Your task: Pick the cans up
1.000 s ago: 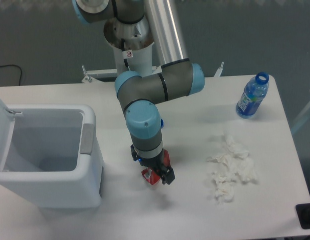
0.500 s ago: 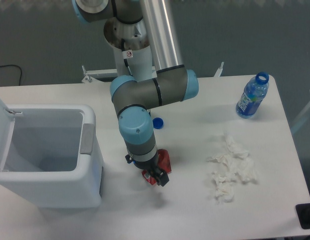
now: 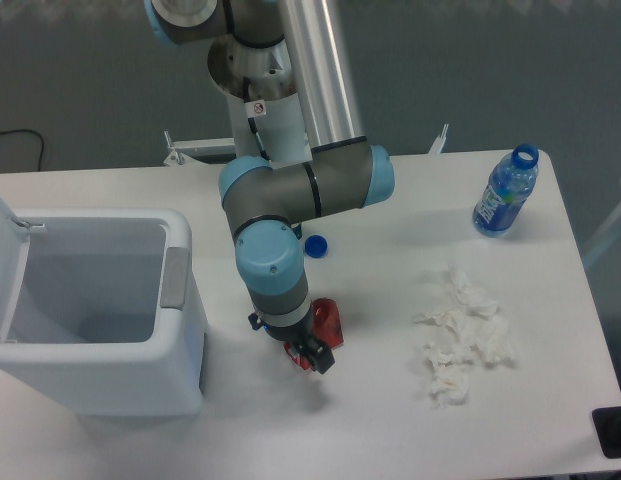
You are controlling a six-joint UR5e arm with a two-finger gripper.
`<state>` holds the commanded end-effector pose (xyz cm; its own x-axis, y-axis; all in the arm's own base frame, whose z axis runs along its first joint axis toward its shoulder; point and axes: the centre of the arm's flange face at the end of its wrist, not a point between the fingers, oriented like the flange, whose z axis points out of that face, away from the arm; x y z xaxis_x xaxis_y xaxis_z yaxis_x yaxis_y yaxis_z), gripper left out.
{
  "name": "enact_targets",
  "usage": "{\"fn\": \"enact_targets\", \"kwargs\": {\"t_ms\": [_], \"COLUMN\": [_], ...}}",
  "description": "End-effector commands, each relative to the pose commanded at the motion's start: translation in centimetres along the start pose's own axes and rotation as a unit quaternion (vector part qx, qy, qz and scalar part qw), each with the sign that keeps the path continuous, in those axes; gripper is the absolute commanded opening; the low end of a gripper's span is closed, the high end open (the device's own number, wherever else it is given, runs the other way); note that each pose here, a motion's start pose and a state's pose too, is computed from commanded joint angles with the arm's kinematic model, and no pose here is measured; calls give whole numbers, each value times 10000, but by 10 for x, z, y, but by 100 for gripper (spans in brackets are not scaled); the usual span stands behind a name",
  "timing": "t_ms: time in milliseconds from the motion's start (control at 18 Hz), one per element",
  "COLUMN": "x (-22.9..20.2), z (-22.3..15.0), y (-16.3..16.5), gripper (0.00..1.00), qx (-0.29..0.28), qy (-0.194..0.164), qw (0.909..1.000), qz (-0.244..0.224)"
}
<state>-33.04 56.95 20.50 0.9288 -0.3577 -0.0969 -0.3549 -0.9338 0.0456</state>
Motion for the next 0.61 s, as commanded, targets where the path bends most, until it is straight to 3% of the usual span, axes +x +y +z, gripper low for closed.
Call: {"fn": "enact_targets", "kwargs": {"t_ms": [611], "x": [1], "z": [9], "y": [-3], "gripper": [100], "qx": [-34], "qy": [50], "qw": [10000], "qz": [-3]}}
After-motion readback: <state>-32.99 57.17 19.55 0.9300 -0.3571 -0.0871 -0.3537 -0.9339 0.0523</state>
